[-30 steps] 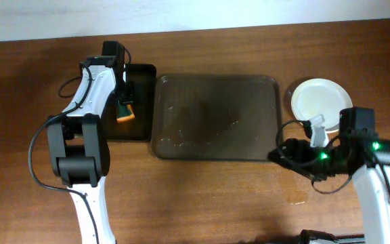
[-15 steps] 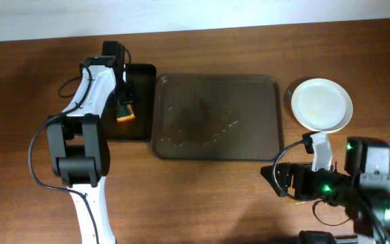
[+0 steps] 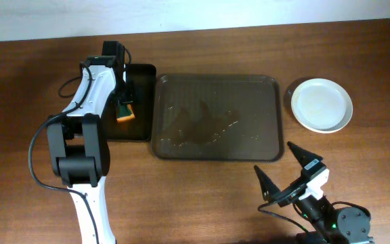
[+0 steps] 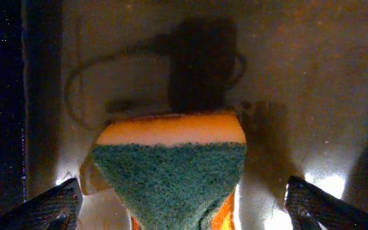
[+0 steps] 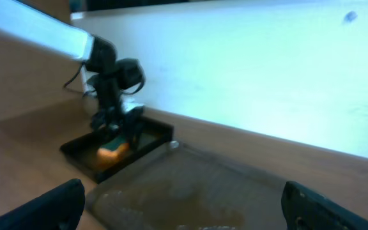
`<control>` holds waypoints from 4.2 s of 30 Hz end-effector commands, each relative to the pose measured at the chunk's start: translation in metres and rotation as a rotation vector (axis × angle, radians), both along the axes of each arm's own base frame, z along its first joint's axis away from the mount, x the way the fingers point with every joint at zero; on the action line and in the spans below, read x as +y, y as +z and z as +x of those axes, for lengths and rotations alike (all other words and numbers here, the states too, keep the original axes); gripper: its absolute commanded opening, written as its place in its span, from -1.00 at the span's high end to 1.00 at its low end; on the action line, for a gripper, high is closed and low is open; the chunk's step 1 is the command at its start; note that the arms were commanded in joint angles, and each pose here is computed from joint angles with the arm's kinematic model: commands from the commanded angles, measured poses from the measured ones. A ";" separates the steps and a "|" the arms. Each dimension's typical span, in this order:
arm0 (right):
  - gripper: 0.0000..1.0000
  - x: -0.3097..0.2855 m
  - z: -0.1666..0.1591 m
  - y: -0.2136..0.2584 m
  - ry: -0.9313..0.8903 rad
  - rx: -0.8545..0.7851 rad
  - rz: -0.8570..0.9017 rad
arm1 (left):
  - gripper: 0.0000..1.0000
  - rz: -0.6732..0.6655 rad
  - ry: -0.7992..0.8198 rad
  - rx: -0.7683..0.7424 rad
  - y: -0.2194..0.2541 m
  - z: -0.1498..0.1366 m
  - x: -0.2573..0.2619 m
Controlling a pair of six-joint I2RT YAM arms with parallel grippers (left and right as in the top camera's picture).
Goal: Clean dirty plates on tray and stack at the side
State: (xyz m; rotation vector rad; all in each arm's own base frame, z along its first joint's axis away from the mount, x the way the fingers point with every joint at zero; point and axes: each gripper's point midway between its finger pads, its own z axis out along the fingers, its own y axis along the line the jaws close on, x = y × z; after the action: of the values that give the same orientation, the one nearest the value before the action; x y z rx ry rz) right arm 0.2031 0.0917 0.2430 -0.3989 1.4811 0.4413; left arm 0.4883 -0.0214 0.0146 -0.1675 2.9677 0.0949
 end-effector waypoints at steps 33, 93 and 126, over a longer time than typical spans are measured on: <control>-0.97 -0.076 0.042 -0.087 -0.477 0.074 -0.212 | -0.99 -0.005 -0.004 0.012 -0.005 -0.002 -0.001; -0.97 -0.077 0.042 -0.087 -0.477 0.074 -0.211 | -0.99 0.081 0.200 -1.255 0.126 -0.232 0.070; -0.97 -0.076 0.042 -0.087 -0.477 0.074 -0.211 | -0.99 0.170 -0.123 -1.309 0.142 -0.243 0.039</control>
State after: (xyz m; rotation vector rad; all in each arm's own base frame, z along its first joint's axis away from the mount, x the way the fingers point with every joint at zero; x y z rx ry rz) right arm 0.2457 0.0151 0.1581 -0.1826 1.6354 -0.0778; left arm 0.2457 0.0175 0.1572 0.0034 1.6513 0.1424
